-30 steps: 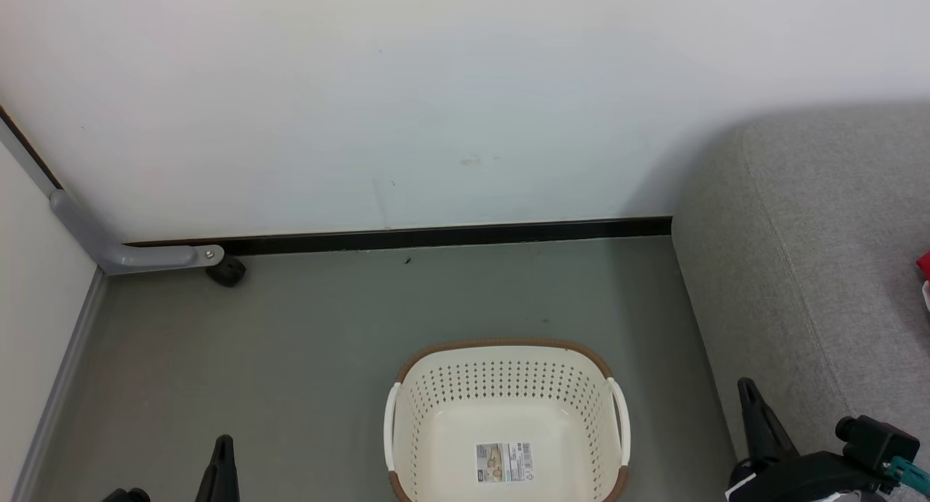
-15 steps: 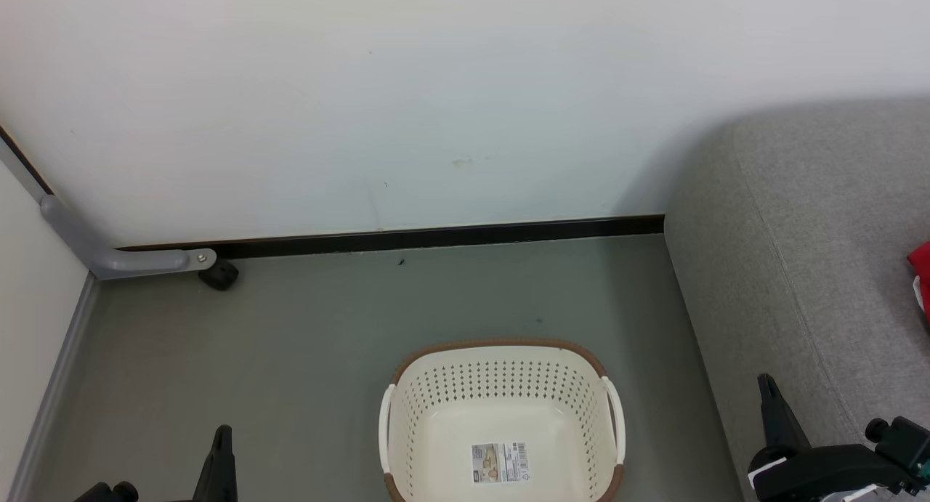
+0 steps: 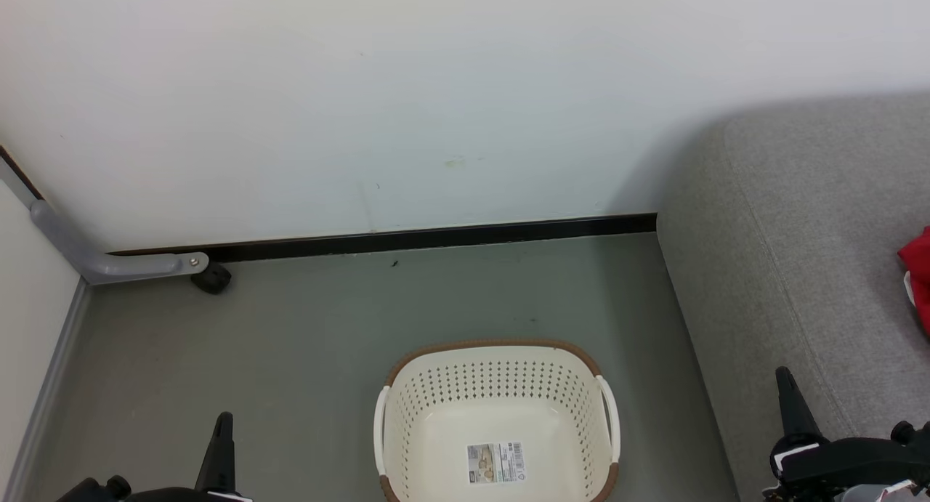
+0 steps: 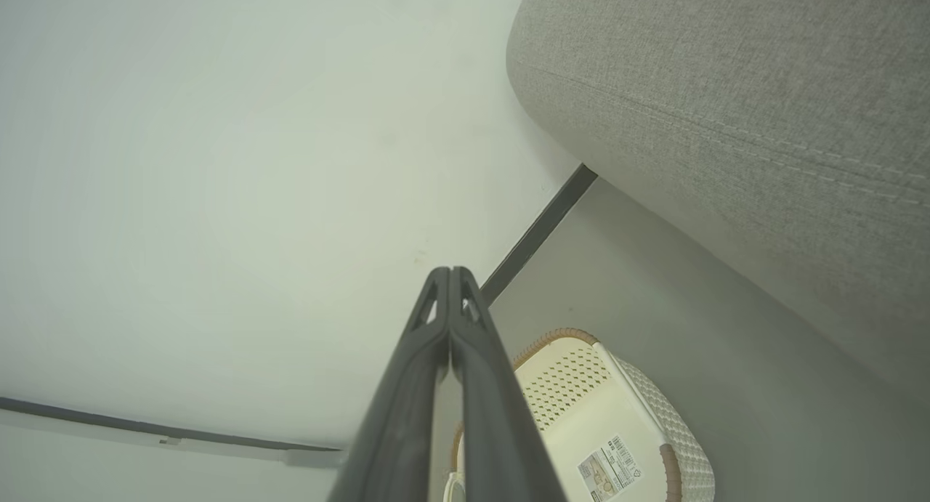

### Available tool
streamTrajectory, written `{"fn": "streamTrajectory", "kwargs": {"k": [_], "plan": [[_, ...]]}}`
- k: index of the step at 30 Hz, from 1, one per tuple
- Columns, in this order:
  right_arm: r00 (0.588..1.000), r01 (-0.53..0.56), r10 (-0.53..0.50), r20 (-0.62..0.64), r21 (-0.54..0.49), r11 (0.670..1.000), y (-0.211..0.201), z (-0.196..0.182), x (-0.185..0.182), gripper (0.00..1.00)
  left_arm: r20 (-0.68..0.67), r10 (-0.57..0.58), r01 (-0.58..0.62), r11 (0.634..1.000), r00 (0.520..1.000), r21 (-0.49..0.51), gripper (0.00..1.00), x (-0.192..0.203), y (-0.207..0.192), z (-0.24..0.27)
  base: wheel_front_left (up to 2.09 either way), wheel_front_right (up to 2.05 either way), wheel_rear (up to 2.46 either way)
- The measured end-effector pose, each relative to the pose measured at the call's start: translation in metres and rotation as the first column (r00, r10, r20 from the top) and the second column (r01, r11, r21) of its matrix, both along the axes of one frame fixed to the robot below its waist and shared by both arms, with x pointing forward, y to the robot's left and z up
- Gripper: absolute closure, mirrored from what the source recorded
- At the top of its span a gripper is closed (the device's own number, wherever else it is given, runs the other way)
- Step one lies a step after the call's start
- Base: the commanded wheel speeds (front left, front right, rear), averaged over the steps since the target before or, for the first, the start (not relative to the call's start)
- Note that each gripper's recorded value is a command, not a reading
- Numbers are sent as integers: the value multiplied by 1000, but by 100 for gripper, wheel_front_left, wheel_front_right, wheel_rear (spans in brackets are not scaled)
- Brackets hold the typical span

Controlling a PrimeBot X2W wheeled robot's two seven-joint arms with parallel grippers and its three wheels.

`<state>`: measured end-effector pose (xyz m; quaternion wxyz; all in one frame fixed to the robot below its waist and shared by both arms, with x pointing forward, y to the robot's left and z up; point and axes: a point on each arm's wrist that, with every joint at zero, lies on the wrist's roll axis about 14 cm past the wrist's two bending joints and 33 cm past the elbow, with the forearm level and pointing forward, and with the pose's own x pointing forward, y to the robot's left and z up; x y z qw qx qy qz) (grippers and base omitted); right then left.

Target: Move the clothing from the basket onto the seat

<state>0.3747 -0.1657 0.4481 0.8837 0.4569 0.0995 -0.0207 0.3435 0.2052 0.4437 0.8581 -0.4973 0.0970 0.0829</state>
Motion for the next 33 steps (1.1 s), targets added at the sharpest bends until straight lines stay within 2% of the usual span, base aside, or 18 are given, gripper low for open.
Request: {"fn": "streamTrajectory", "kwargs": {"k": [8, 17, 25, 33], "plan": [[999, 40, -41, 4, 114, 993, -8, 5, 2, 100, 19, 8, -6, 995, 1000, -96, 100, 6, -3, 4, 0, 0, 0], [997, 75, -80, 7, 246, 966, -16, 10, 2, 100, 49, 16, -6, 979, 999, -203, 100, 14, -7, 10, 0, 0, 0], [993, 106, -116, 8, 356, 928, -25, 15, 2, 100, 67, 27, -5, 952, 997, -306, 100, 19, -10, 15, 0, 0, 0], [989, 129, -150, 9, 465, 876, -33, 19, 1, 100, 99, 41, 2, 919, 994, -395, 100, 25, -12, 22, 0, 0, 0]]}}
